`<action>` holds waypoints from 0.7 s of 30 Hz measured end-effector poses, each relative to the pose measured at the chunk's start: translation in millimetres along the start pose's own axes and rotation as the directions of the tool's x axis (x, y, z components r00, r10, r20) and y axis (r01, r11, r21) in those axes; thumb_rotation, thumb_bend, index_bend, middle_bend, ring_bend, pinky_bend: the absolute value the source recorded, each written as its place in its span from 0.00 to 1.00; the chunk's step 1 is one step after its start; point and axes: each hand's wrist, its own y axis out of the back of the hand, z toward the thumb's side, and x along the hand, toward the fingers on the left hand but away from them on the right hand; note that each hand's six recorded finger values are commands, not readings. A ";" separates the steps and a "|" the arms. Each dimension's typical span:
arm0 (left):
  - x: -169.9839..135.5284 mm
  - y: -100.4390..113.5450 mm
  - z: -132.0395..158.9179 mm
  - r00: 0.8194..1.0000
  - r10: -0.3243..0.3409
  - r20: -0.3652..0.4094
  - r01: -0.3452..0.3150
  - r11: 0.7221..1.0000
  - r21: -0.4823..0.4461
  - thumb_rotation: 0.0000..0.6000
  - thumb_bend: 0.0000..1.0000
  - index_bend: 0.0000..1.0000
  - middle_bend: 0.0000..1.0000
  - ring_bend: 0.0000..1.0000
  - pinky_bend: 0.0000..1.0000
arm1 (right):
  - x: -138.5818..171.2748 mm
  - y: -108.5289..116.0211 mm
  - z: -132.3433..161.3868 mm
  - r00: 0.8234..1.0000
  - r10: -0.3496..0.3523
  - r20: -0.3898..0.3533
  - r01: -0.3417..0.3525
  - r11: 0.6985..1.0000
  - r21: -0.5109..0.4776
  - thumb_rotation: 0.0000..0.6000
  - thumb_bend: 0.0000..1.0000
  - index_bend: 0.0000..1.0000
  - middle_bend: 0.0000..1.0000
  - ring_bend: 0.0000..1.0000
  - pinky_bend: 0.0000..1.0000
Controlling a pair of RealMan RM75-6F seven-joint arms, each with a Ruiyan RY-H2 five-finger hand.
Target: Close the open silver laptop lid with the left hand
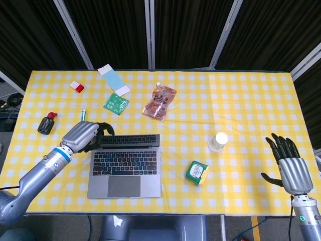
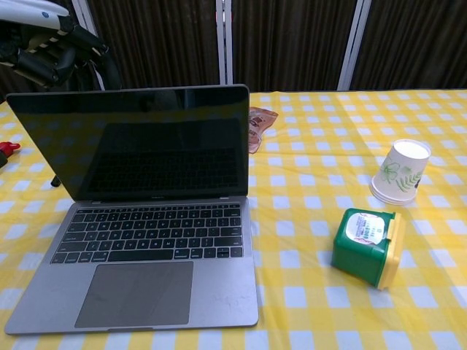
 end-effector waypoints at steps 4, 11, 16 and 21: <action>-10.7 -13.5 2.2 0.999 -0.041 0.021 0.041 0.999 0.008 1.00 1.00 0.36 0.33 0.39 0.39 | 0.9 -0.5 0.6 1.000 0.001 0.000 -0.001 1.000 0.004 1.00 0.00 0.00 0.00 0.00 0.00; -25.8 -39.3 5.3 0.991 -0.123 0.060 0.122 0.992 0.008 1.00 1.00 0.36 0.33 0.39 0.38 | 0.8 -0.9 1.1 1.000 0.001 0.001 -0.001 1.000 0.008 1.00 0.00 0.00 0.00 0.00 0.00; -31.2 -69.9 3.8 0.978 -0.190 0.082 0.193 0.981 -0.020 1.00 1.00 0.36 0.33 0.39 0.38 | 1.1 -0.8 1.0 1.000 -0.001 0.003 0.001 1.000 0.014 1.00 0.00 0.00 0.00 0.00 0.00; -26.6 -97.3 1.7 0.964 -0.248 0.100 0.253 0.967 -0.040 1.00 1.00 0.36 0.33 0.39 0.38 | 0.9 -0.5 0.8 1.000 -0.003 0.005 0.003 1.000 0.019 1.00 0.00 0.00 0.00 0.00 0.00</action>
